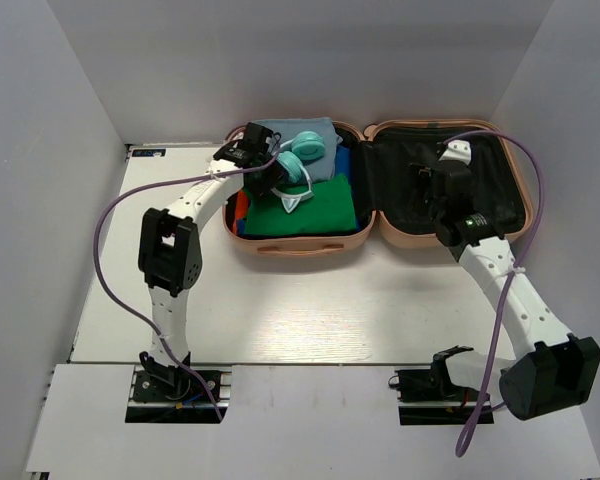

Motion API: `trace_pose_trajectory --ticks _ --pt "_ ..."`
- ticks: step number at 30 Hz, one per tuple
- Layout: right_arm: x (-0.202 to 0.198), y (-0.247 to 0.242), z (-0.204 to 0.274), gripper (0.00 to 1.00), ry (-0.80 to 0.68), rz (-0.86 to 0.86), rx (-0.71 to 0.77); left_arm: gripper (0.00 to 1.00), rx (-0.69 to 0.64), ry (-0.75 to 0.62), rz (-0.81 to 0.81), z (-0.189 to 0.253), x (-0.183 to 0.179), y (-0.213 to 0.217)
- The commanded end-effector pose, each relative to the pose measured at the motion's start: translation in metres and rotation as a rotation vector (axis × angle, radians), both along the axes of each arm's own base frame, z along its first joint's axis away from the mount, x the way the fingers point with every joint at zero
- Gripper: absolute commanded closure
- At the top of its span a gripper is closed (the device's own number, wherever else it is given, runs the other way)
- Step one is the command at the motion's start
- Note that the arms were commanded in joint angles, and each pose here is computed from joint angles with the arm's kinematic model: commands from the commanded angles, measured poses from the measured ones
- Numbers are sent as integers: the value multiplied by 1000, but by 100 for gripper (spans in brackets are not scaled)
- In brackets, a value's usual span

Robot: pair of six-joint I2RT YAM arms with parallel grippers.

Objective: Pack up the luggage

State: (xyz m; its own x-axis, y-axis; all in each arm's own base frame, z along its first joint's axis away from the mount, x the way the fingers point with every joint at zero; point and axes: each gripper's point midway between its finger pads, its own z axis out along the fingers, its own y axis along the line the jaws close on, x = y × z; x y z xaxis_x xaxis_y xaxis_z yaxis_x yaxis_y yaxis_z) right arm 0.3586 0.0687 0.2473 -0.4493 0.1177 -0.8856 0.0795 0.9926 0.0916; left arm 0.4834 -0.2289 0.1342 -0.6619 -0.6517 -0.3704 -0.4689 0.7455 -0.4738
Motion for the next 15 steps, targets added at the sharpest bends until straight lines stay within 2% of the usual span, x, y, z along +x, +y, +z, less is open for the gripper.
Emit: trace_pose_trajectory --ticks 1,4,5,9,12,14,15 --pt "5 -18 13 10 -7 -100 -10 20 -72 -172 -70 70 2 -16" --pt "11 -19 12 10 17 -119 16 8 -22 -235 -123 82 -2 -13" --pt "10 -22 8 10 40 -136 9 1 -40 -306 -139 111 -5 -12" --pt "23 -66 23 10 63 -286 4 1 60 -414 -237 158 -24 3" --pt "28 -101 6 10 130 -380 -8 1 166 -472 -270 184 -35 24" --pt "24 -143 -6 10 175 -481 31 1 282 -438 -290 183 -48 48" --pt "24 -150 -13 10 196 -493 48 1 314 -400 -290 175 -53 57"
